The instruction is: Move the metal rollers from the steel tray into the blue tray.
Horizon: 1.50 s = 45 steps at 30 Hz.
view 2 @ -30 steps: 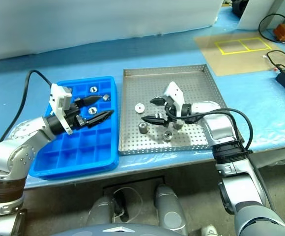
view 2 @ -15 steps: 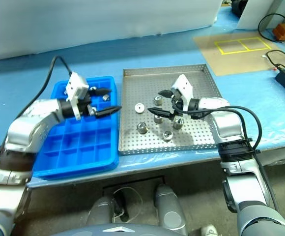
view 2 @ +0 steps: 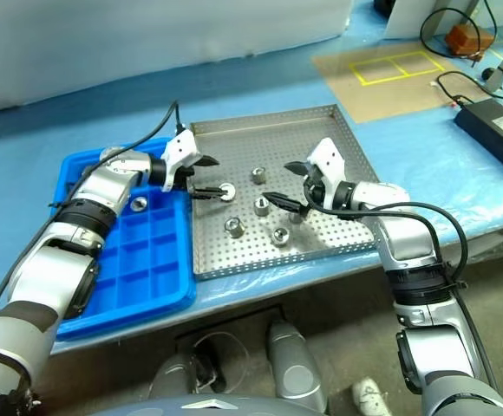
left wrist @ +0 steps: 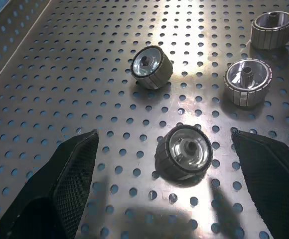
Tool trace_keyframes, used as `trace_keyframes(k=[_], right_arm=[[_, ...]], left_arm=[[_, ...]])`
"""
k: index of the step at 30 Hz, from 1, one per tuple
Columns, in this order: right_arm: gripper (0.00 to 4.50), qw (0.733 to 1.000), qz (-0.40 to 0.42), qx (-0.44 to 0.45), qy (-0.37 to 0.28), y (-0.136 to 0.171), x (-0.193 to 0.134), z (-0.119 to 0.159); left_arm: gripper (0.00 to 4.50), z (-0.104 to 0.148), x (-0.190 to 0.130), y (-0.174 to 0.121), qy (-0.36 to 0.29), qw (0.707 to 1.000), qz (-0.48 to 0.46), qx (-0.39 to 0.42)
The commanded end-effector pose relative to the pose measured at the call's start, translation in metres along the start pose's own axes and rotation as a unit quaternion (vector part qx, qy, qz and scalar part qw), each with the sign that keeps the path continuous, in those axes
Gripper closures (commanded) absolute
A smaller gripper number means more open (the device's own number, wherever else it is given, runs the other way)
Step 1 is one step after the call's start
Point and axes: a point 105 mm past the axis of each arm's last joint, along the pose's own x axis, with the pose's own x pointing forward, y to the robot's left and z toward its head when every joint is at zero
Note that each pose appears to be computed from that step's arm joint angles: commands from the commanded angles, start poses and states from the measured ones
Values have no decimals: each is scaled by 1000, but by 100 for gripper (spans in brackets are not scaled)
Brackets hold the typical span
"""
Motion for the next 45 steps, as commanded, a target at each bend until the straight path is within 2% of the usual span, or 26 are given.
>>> trace_keyframes(k=[1, 9, 19, 22, 25, 26, 31, 33, 36, 39, 40, 45], right_arm=[[2, 1000, -13, -11, -20, 0, -6, 10], [2, 999, -36, -10, -19, -5, -11, 8], [2, 998, -54, -10, -15, -8, -11, 4], [0, 998, -55, -11, -14, -9, -11, 3], [0, 998, -55, -4, -21, -9, -11, 6], [0, 998, -55, -5, -22, -9, -12, 6], [0, 998, -55, -1, -23, -10, -9, 4], [0, 998, -52, -2, -26, -9, -6, 6], [0, 998, -47, -3, -28, -8, -2, 7], [0, 999, -37, -3, -31, -5, 2, 8], [0, 999, -34, -4, -32, -4, 2, 9], [0, 999, 16, -7, -41, 10, 15, 16]], left_arm=[[1, 11, 3, 1, 10, 999, -21, 45], [1, -15, 9, 6, 104, 991, -6, 82], [1, -41, 13, -5, 157, 984, -29, 80], [53, -45, 11, -12, 156, 982, -56, 91], [153, -52, 7, -6, 173, 981, -29, 83], [153, -54, 6, -5, 180, 980, -22, 80], [274, -60, -1, -7, 183, 979, -30, 83], [274, -60, -4, -5, 181, 980, -24, 83], [274, -45, -7, 2, 141, 987, -2, 80], [274, 1, -11, 10, 23, 995, 26, 92], [274, 9, -14, 10, 1, 995, 28, 94], [274, 32, -55, 0, -21, 990, 39, 134]])
